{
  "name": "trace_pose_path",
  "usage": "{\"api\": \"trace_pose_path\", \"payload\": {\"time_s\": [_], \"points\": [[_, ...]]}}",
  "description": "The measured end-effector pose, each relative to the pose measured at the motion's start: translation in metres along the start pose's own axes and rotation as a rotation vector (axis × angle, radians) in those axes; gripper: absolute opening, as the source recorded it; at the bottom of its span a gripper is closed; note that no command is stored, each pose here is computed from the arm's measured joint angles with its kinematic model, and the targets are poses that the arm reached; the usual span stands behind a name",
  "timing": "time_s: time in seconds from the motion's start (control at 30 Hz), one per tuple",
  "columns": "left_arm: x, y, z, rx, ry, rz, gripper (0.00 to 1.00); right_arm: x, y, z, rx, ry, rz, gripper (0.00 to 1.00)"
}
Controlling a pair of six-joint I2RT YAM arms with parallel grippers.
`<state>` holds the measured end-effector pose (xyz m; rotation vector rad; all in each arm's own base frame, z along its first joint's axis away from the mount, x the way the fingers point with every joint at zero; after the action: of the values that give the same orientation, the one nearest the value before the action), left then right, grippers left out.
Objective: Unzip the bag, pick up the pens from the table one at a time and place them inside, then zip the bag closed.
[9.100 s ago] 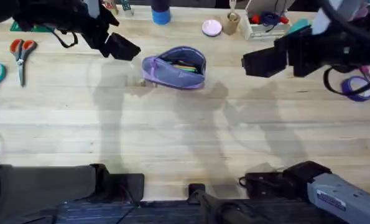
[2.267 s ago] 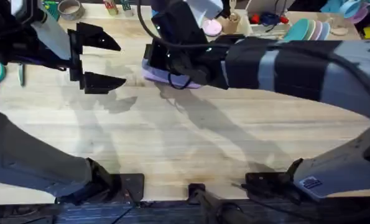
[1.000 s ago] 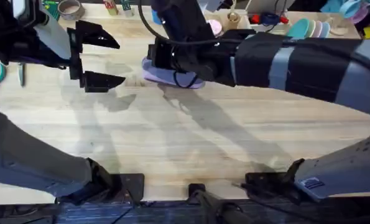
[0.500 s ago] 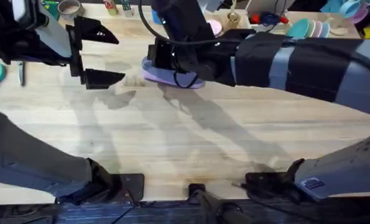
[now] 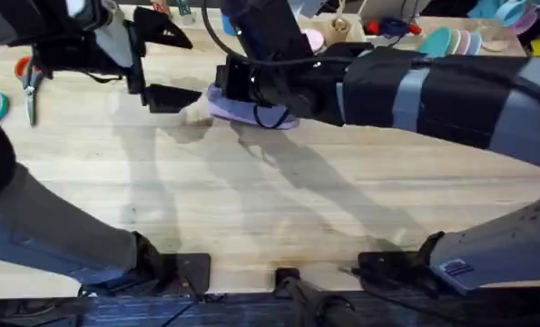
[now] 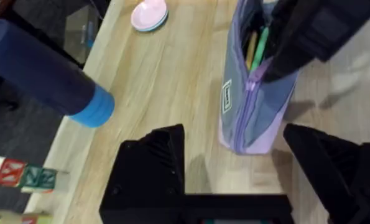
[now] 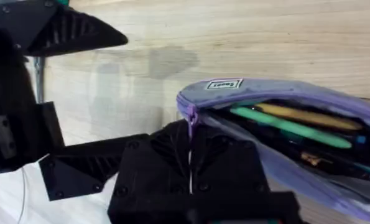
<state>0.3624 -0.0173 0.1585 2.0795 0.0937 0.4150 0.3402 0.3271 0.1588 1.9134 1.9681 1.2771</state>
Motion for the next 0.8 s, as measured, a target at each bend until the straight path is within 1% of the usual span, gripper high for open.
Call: {"api": "trace_pose_path", "payload": {"time_s": [0.1, 0.23, 0.4, 0.43, 0.6, 0.63, 0.67, 0.8], "points": [[-0.004, -0.001, 0.013, -0.01, -0.036, -0.036, 0.994, 0.0, 0.0, 0.0, 0.0, 0.0, 0.0, 0.029], [-0.011, -0.012, 0.033, -0.029, -0.097, -0.104, 0.993, 0.0, 0.0, 0.0, 0.0, 0.0, 0.0, 0.03], [-0.017, -0.021, 0.05, -0.08, -0.141, -0.169, 0.994, 0.0, 0.0, 0.0, 0.0, 0.0, 0.0, 0.03], [-0.017, -0.022, 0.053, -0.12, -0.14, -0.186, 0.993, 0.0, 0.0, 0.0, 0.0, 0.0, 0.0, 0.029], [-0.016, -0.021, 0.055, -0.154, -0.14, -0.204, 0.993, 0.0, 0.0, 0.0, 0.0, 0.0, 0.0, 0.029], [-0.016, -0.02, 0.055, -0.164, -0.139, -0.207, 0.91, 0.0, 0.0, 0.0, 0.0, 0.0, 0.0, 0.03], [-0.016, -0.02, 0.055, -0.165, -0.139, -0.207, 0.89, 0.0, 0.0, 0.0, 0.0, 0.0, 0.0, 0.03], [-0.015, -0.019, 0.058, -0.163, -0.143, -0.208, 0.883, 0.0, 0.0, 0.0, 0.0, 0.0, 0.0, 0.03]]}}
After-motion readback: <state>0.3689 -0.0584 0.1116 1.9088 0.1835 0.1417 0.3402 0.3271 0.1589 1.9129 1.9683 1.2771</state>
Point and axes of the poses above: each hand's point on the last joint's axis, 136 mm out from that joint toward the fingers, its own z axis out along the fingers, its own x axis along the line the jaws close on, y = z × x, the point moved 3 cm from there along -z, back along the fingers, and after that the axes turned 3 degrees about -z, right-handed, at the moved point
